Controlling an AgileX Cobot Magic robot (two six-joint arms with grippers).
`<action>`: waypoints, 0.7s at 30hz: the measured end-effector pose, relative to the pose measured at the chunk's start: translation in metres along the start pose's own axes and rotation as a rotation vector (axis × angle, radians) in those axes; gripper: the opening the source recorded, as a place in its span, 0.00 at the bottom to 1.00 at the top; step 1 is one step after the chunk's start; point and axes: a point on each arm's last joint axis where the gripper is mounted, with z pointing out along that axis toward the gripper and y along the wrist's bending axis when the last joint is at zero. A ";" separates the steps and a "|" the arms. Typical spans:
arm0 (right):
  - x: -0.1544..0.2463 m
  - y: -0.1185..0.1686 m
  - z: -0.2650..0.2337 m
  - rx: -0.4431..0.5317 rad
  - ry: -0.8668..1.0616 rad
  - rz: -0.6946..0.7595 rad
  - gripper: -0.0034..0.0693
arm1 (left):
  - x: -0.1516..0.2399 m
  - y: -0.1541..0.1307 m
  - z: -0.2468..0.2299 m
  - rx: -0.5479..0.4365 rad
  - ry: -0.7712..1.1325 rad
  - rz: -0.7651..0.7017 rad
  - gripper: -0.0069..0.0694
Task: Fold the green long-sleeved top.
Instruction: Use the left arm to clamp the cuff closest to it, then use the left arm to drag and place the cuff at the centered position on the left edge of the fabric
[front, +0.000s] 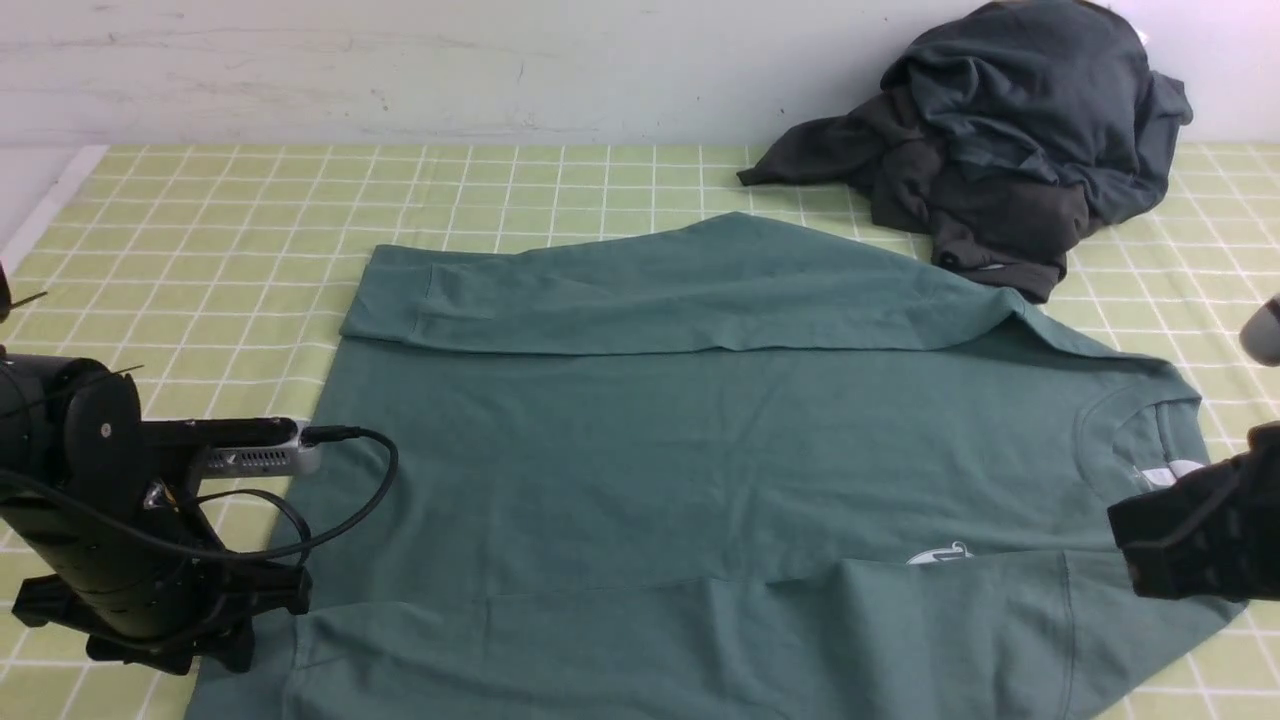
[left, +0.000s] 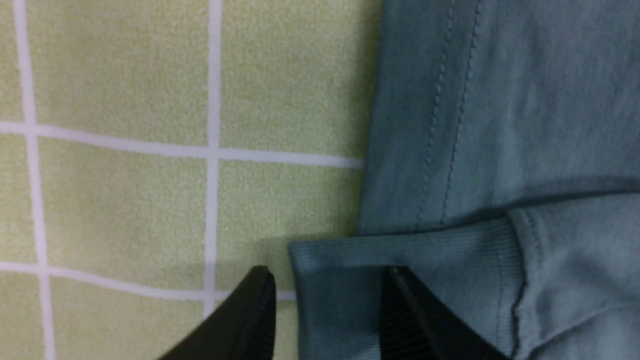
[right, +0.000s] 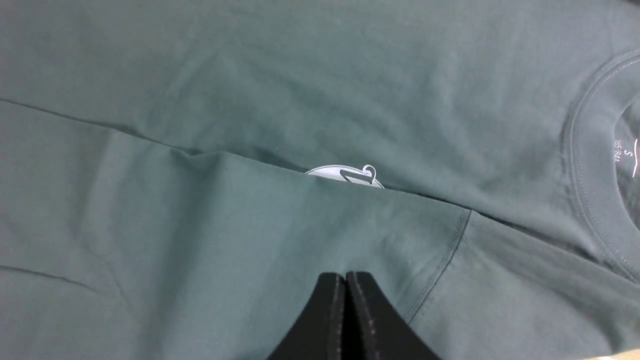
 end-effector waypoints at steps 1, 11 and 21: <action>0.000 0.000 0.000 -0.002 -0.001 0.002 0.03 | 0.000 0.000 0.000 0.000 0.000 0.000 0.46; -0.002 0.001 0.000 -0.007 -0.017 0.011 0.03 | -0.005 -0.002 -0.002 0.011 -0.004 0.004 0.14; -0.003 0.000 0.000 -0.003 -0.031 0.010 0.03 | -0.015 -0.030 -0.091 0.064 -0.298 0.173 0.10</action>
